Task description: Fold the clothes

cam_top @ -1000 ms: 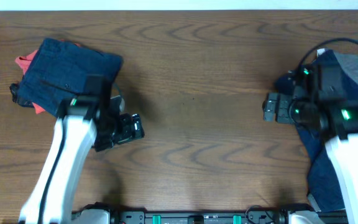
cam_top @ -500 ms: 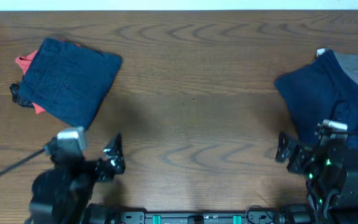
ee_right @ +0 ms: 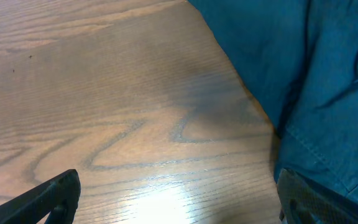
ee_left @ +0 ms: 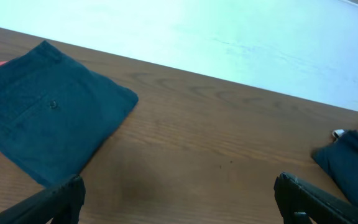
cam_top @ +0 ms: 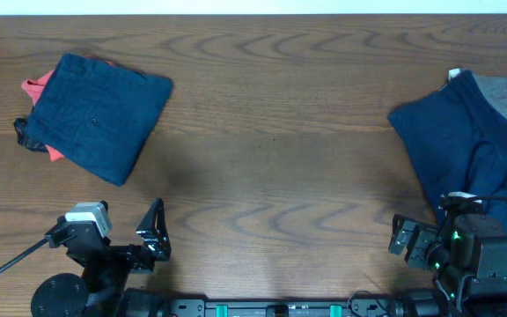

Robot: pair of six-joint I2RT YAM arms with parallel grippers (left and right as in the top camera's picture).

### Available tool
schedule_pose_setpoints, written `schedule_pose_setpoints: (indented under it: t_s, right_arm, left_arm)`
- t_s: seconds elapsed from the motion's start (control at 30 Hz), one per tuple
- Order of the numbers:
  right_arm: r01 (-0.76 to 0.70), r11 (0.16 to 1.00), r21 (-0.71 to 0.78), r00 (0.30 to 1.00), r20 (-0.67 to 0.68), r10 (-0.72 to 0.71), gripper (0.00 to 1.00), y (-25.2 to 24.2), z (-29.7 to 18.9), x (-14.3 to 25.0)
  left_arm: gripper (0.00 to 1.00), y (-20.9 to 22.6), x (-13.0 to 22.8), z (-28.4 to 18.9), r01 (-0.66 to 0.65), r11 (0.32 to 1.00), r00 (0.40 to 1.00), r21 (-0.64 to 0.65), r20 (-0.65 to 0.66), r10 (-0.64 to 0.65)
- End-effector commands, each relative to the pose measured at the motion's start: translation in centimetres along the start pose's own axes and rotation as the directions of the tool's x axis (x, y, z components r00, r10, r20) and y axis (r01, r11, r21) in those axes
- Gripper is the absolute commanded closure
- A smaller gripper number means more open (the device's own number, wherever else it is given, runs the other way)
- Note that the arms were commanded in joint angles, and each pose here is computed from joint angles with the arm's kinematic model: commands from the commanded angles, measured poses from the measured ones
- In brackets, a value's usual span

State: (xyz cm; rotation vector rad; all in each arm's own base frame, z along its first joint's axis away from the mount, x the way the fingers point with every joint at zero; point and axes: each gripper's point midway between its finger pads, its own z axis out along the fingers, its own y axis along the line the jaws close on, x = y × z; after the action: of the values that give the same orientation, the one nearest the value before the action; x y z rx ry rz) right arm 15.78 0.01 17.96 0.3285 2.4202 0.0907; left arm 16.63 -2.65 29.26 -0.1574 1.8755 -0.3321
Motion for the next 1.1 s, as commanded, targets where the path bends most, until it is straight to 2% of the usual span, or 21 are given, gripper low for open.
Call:
schedule_pose_setpoints:
  t_s: [0.0,0.2,0.3,0.47,0.7,0.93,1.0,1.07]
  right_arm:
    - [-0.019,1.0,0.017,1.0,0.005,0.019,0.01,-0.4,0.0,0.0]
    - [-0.021,1.0,0.018,0.998,0.051,0.02,0.01,-0.6,-0.5,-0.3]
    - [0.048,0.999,-0.015,0.984,0.175,-0.045,0.01,0.0,-0.9,-1.9]
    - [0.185,0.979,-0.08,0.882,0.454,-0.13,0.01,1.8,-0.6,-4.7]
    - [0.227,0.968,-0.111,0.718,0.69,-0.09,0.01,3.1,1.7,-6.4]
    - [0.238,0.964,-0.12,0.635,0.77,-0.061,0.01,3.5,4.5,-6.7]
    - [0.238,0.964,-0.12,0.636,0.769,-0.061,0.01,3.4,5.5,-6.1]
    - [0.241,0.964,-0.114,0.67,0.738,-0.08,0.01,3.3,6.6,-5.3]
  left_arm:
    - [0.02,0.2,0.3,0.2,0.011,1.0,1.0,-0.01,-0.005,-0.011]
    - [0.02,0.2,0.3,0.2,0.011,1.0,1.0,-0.01,-0.005,-0.011]
    - [0.02,0.2,0.3,0.2,0.011,1.0,1.0,-0.01,-0.005,-0.011]
    - [0.02,0.2,0.3,0.2,0.011,1.0,1.0,-0.01,-0.005,-0.011]
    - [0.02,0.2,0.3,0.2,0.011,1.0,1.0,-0.01,-0.005,-0.011]
    - [0.02,0.2,0.3,0.2,0.011,1.0,1.0,-0.01,-0.005,-0.011]
    - [0.02,0.2,0.3,0.2,0.011,1.0,1.0,-0.01,-0.005,-0.011]
    - [0.02,0.2,0.3,0.2,0.011,1.0,1.0,-0.01,-0.005,-0.011]
